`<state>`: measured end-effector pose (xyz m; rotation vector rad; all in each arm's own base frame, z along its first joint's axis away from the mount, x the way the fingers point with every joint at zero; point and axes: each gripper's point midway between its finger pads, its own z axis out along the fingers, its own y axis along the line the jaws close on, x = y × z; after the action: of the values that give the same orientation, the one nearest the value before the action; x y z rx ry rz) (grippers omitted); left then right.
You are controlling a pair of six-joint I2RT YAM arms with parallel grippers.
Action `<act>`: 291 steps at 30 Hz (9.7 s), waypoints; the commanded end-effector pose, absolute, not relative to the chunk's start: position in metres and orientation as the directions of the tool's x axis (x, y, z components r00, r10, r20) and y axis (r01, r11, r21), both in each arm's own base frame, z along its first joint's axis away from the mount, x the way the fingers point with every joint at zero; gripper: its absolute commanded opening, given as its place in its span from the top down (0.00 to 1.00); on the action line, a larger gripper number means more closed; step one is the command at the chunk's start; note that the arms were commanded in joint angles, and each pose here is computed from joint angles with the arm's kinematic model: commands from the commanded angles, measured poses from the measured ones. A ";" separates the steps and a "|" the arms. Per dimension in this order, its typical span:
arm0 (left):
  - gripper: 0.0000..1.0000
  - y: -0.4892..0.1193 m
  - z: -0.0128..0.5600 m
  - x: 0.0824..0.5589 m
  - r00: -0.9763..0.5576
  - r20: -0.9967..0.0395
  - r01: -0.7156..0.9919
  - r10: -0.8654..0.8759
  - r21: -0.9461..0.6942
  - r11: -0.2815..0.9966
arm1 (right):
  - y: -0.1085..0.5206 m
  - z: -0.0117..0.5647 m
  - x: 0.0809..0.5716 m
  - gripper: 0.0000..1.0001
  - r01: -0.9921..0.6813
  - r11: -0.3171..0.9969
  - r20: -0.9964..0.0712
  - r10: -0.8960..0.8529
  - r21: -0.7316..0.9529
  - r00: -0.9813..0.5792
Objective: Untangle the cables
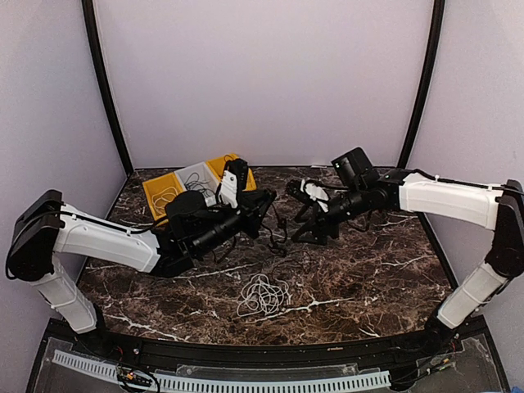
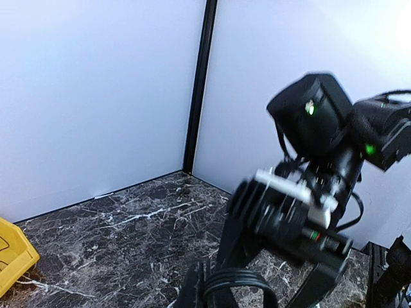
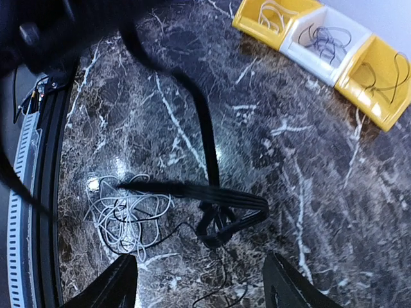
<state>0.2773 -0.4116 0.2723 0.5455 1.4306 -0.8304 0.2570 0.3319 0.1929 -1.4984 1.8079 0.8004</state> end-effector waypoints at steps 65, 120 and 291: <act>1.00 -0.375 0.366 0.437 -0.120 -0.982 0.595 -0.144 -0.188 0.782 | 0.224 0.167 0.288 0.23 -0.875 0.475 -0.776 -0.586 -0.096 -0.233; 1.00 -0.262 0.182 0.657 -0.315 -0.896 0.256 -0.312 -0.396 0.882 | 0.189 0.137 0.310 0.23 -0.831 0.546 -0.731 -0.610 -0.109 -0.305; 0.42 -0.338 0.168 0.273 -0.417 -0.900 0.733 0.124 -0.252 0.632 | 0.300 0.067 0.278 0.91 -0.903 0.334 -0.572 -0.698 0.272 -0.431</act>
<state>0.2814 -0.3276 0.1514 0.6843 1.9921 -0.7461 0.2638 0.2958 0.0442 -1.4661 2.3086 0.8572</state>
